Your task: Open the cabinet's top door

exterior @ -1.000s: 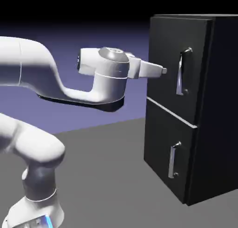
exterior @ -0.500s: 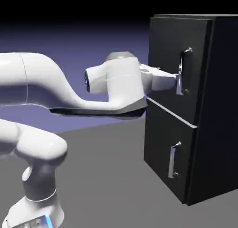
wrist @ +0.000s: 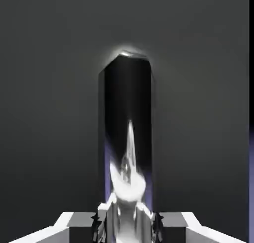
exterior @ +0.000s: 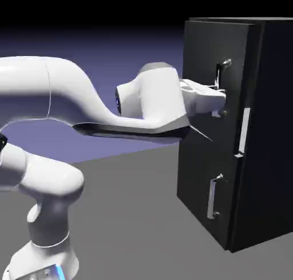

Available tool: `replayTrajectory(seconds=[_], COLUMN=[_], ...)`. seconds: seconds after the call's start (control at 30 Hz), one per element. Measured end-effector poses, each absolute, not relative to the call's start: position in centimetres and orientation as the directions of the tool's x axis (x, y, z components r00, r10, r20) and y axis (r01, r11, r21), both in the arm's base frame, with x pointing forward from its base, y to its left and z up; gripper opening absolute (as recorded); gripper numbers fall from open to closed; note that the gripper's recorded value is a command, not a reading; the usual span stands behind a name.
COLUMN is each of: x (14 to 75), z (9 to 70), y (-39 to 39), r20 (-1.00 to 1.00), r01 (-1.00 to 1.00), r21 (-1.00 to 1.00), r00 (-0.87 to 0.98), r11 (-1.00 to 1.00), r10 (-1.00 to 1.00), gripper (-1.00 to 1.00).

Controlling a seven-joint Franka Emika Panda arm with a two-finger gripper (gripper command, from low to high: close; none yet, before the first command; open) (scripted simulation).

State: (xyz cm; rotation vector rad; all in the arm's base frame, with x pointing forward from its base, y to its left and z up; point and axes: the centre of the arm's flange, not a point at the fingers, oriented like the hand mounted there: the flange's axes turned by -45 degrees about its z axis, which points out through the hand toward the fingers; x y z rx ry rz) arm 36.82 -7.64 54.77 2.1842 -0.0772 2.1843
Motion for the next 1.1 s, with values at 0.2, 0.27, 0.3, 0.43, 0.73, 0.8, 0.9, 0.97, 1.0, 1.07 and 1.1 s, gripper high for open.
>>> replayTrajectory(seconds=[0.2,0.27,0.3,0.43,0.73,0.8,0.9,0.97,1.0,1.07,1.1], x=[34.0,33.2,32.8,31.3,28.5,27.9,27.2,26.8,26.6,26.1,25.9], z=[54.8,54.8,54.8,54.8,54.8,54.8,54.8,54.8,54.8,54.8,54.8], y=[-5.7,-5.0,-4.7,-3.3,-0.2,0.5,1.5,2.1,2.5,3.2,3.5], r20=[1.0,1.0,1.0,1.0,1.0,1.0,1.0,1.0,1.0,1.0,1.0], r01=[-0.178,-0.212,-0.228,-0.29,-0.413,-0.438,-0.472,-0.494,-0.505,-0.527,-0.539], r21=[0.002,0.001,0.001,0.001,0.001,0.001,0.001,0.001,0.001,0.001,0.001], r00=[0.0,0.0,0.0,0.0,0.0,0.0,0.0,0.0,0.0,0.0,0.0], r11=[-0.984,-0.977,-0.974,-0.957,-0.911,-0.899,-0.881,-0.87,-0.863,-0.85,-0.843], r10=[0.002,0.001,0.001,0.001,0.001,0.001,0.001,0.001,0.001,0.001,0.001], gripper=[-1.0,-1.0,-1.0,-1.0,-1.0,-1.0,-1.0,-1.0,-1.0,-1.0,-1.0])
